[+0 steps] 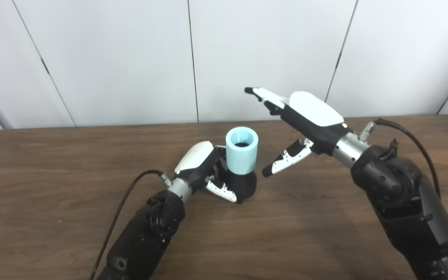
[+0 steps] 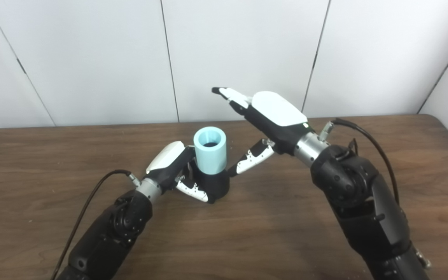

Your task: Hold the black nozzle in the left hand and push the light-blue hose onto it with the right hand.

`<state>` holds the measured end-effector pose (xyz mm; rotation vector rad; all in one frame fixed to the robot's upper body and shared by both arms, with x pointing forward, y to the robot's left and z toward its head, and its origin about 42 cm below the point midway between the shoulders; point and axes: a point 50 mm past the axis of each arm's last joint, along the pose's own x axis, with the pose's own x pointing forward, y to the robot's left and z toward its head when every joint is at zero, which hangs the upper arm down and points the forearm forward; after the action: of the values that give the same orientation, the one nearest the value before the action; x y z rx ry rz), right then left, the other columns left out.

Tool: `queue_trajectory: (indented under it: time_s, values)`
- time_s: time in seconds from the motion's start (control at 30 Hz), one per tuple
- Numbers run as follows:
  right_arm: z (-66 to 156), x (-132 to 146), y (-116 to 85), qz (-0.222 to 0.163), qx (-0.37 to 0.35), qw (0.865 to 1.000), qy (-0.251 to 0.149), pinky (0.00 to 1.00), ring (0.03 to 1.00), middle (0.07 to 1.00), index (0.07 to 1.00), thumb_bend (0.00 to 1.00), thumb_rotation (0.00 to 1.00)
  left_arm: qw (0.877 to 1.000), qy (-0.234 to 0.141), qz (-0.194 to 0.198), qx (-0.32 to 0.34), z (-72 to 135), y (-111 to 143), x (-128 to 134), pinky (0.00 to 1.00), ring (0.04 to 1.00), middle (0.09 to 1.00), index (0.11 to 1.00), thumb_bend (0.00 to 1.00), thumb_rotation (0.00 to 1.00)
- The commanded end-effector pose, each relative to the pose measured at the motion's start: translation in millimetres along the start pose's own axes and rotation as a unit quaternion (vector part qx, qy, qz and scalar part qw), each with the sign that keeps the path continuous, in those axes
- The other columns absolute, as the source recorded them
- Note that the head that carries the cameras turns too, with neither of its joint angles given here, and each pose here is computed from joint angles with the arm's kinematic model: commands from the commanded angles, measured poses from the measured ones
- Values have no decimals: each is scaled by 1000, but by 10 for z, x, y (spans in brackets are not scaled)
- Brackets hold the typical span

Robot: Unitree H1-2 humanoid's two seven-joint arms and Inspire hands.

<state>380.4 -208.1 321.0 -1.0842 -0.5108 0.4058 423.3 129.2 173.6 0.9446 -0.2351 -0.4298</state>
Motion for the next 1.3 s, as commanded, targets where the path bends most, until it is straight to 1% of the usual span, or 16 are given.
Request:
queue_trajectory:
  time_s: [0.0,0.1,0.2,0.33,0.37,0.47,0.5,0.6,0.7,0.77,0.87,0.97,1.0,1.1,1.2,1.27]
  values:
    - [74,38,-253,-45,-5,999,-17,713,911,999,1000,814,203,1000,5,11,15,-16,126,54,312,401,414,518,520,0]
    - [38,5,-260,-31,-1,1000,-2,709,921,1000,1000,829,183,1000,5,11,16,-16,127,56,313,379,461,494,526,0]
    - [-13,-70,-243,10,0,999,37,712,917,986,1000,814,111,1000,6,12,16,-28,132,51,289,364,473,488,527,0]
    - [-60,-126,-217,22,13,997,66,638,825,911,968,799,11,1000,6,12,15,-41,132,44,306,394,413,519,520,0]
    - [-71,-140,-209,19,19,997,71,598,768,853,906,796,4,1000,7,12,15,-42,131,42,306,396,412,520,520,0]
    - [-143,-214,-80,-56,82,991,88,487,637,711,770,785,0,1000,8,13,16,-47,125,31,305,390,467,492,526,0]
    - [-171,-234,-22,-86,106,986,91,479,628,702,763,784,0,1000,8,14,16,-49,122,28,305,389,468,491,526,0]
    - [-248,-271,166,-161,170,967,98,413,526,615,697,771,0,1000,7,14,14,-47,116,25,304,389,475,488,527,0]
    - [-314,-301,342,-212,213,947,112,385,482,572,646,758,0,1000,4,14,13,-31,120,25,328,414,419,518,521,0]
    - [-334,-319,433,-238,232,935,120,377,466,504,607,603,0,1000,3,14,13,-21,128,26,338,422,415,521,520,0]
    - [-355,-335,531,-255,251,925,129,385,445,472,532,533,0,1000,1,16,14,-9,137,22,328,407,450,501,524,0]
    - [-382,-368,609,-257,266,920,130,389,440,467,528,525,0,1000,0,17,14,-4,134,14,319,399,473,489,527,0]
    - [-394,-383,632,-256,271,919,128,388,441,468,529,524,0,1000,0,17,14,-4,130,10,322,406,441,504,523,0]
    - [-415,-446,692,-247,282,919,126,385,482,480,522,524,0,1000,-1,17,13,3,129,-13,326,414,411,519,520,0]
    - [-421,-510,742,-241,289,918,126,396,529,489,509,526,0,1000,-1,18,12,-1,131,-34,327,407,469,491,526,0]
    - [-417,-556,773,-241,295,916,127,419,568,635,668,714,33,1000,0,18,10,-8,130,-46,308,365,471,488,527,0]
